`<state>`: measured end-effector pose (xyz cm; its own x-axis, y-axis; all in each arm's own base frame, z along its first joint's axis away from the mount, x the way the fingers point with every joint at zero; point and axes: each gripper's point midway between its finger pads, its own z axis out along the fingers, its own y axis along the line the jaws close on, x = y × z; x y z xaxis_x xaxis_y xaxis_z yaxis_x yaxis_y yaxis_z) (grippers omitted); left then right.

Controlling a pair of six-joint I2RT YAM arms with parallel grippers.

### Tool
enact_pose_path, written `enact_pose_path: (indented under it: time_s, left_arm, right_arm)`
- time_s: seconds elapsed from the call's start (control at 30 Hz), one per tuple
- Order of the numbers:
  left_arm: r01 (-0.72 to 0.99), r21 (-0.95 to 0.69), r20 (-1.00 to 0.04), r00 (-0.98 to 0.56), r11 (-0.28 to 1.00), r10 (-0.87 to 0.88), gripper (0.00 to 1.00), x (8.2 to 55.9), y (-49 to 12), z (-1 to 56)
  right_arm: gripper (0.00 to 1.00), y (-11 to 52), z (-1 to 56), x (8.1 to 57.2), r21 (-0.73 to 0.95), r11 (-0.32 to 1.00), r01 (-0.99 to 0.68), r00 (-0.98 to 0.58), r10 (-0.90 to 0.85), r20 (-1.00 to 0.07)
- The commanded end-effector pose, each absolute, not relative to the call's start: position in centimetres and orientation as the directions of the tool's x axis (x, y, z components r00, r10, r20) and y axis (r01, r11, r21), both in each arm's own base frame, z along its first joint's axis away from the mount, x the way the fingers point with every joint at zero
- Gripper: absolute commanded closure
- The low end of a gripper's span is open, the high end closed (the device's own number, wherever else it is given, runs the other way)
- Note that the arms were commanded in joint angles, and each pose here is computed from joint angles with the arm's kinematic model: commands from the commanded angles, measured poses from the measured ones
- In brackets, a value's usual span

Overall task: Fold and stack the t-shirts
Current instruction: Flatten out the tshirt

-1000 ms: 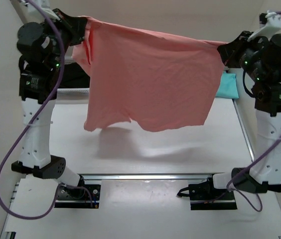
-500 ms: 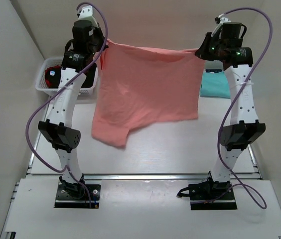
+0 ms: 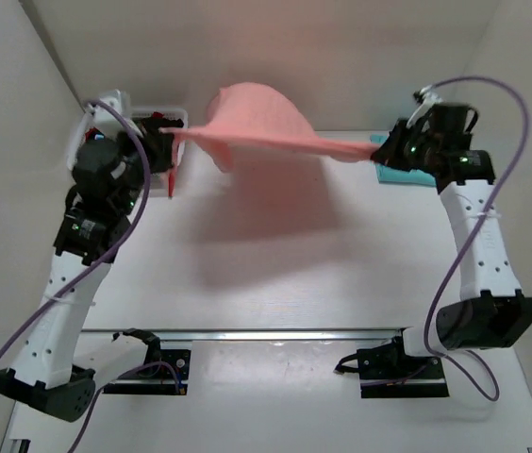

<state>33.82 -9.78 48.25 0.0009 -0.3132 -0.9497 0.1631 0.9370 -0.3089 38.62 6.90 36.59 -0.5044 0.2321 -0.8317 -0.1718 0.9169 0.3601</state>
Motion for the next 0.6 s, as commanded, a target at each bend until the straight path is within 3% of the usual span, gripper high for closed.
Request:
enact_pose_path:
  time_s: [0.0, 0.03, 0.13, 0.2, 0.43, 0.57]
  left_arm:
    - [0.051, -0.396, -0.884, -0.291, 0.917, -0.366, 0.89, 34.8, -10.5, 34.9]
    - [0.021, -0.408, -0.850, -0.374, 0.913, -0.371, 0.74, 33.9, -10.3, 30.7]
    - [0.007, -0.521, -0.724, -0.533, 0.853, -0.438, 0.67, 30.8, -11.5, 23.1]
    - [0.022, -0.585, -0.668, -0.580, 0.811, -0.466, 0.52, 29.0, -12.6, 21.4]
    - [-0.058, -0.580, -0.589, -0.660, 0.813, -0.466, 0.40, 25.8, -11.5, 15.4]
    - [-0.178, -0.543, -0.582, -0.626, 0.821, -0.520, 0.41, 25.4, -9.0, 12.4]
  right_arm:
    - [1.00, 5.3, 25.3, 37.2, 0.380, 0.925, -0.013, -0.717, 0.256, -0.648]
    - [1.00, 5.0, 24.4, 36.7, 0.388, 0.922, 0.006, -0.727, 0.270, -0.631]
    - [1.00, 5.0, 19.2, 34.4, 0.399, 0.916, 0.052, -0.803, 0.276, -0.529]
    - [1.00, 4.9, 16.4, 32.9, 0.397, 0.914, 0.086, -0.842, 0.280, -0.461]
    - [1.00, 4.2, 11.3, 29.5, 0.353, 0.920, 0.171, -0.893, 0.296, -0.339]
    - [1.00, 3.1, 9.8, 28.3, 0.277, 0.939, 0.204, -0.909, 0.287, -0.302]
